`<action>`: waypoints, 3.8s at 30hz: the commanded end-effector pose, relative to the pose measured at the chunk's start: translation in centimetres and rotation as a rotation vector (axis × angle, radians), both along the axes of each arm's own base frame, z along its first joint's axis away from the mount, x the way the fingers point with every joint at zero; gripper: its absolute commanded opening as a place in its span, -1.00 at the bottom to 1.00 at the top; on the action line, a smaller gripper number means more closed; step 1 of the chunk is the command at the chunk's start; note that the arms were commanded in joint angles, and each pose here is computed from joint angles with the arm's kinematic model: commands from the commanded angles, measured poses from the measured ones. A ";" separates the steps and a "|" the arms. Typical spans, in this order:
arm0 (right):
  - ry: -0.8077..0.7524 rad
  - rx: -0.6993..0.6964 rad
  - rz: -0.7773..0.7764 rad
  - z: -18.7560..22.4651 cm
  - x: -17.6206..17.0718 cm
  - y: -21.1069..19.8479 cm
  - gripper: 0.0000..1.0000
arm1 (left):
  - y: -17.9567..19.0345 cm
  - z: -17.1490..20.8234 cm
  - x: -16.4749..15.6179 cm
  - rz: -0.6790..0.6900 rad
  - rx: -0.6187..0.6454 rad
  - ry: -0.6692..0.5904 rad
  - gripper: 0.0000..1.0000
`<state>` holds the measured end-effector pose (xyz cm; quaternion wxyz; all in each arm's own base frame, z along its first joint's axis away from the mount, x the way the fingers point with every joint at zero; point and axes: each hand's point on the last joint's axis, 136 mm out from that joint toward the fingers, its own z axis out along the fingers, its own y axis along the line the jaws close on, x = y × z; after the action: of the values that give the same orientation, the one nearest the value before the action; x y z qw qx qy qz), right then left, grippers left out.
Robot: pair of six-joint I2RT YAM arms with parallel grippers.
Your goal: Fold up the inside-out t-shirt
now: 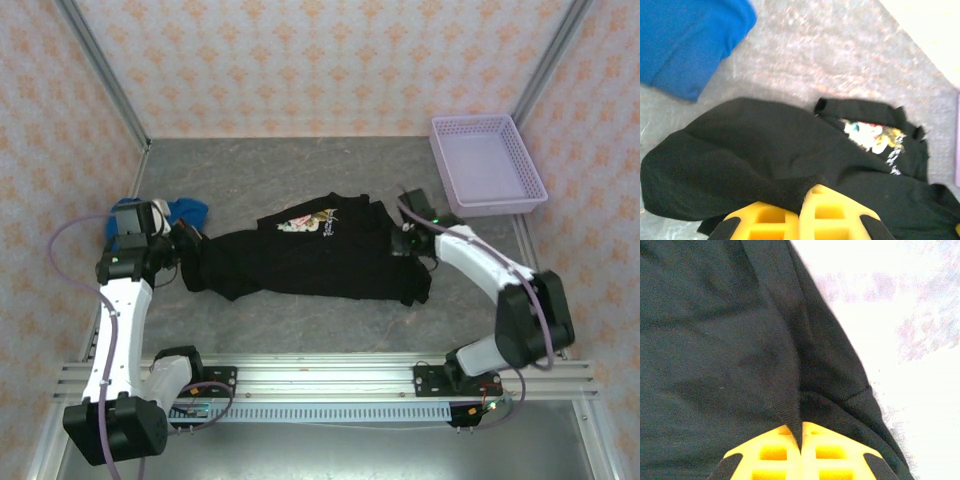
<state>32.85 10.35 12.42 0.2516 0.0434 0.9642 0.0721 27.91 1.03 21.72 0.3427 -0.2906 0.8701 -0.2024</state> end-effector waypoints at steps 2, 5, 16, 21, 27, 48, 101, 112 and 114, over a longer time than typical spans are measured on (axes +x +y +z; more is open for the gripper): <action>-0.511 0.341 -0.083 20.6 0.6 -2.8 -1.00 | 0.7 13.4 1.6 0.041 0.038 -0.339 -1.00; -0.806 0.377 -0.122 31.2 -3.6 -5.5 -1.00 | 1.3 23.0 -1.3 0.103 0.124 -0.559 -1.00; -1.128 0.186 -0.185 43.9 -17.0 -9.7 -1.00 | 1.3 37.6 -11.3 0.206 0.337 -0.853 -1.00; -1.203 0.116 -0.227 46.5 -19.9 -11.1 -1.00 | 2.6 41.0 -12.5 0.275 0.431 -0.886 -1.00; -1.212 0.080 -0.230 47.6 -19.5 -11.4 -1.00 | 2.8 44.4 -11.1 0.269 0.461 -0.944 -1.00; -1.133 0.135 -0.163 48.6 -10.2 -9.3 -1.00 | 3.7 47.3 -4.9 0.243 0.451 -1.006 -1.00; -0.408 -0.078 -0.105 20.7 21.0 -4.8 -0.04 | 4.6 15.1 29.6 0.081 0.307 -0.242 0.27; 0.002 -0.220 -0.193 3.4 -1.1 -5.4 0.17 | -9.7 2.1 12.2 -0.126 0.087 -0.118 0.34; 0.039 -0.244 -0.222 0.7 -3.7 -5.1 0.19 | -11.4 -1.9 8.7 -0.184 0.103 -0.035 0.34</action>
<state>32.26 6.16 16.17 0.2674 0.0777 0.9600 -0.0287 38.30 -9.50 23.61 0.3751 -0.1744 0.8901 -0.1915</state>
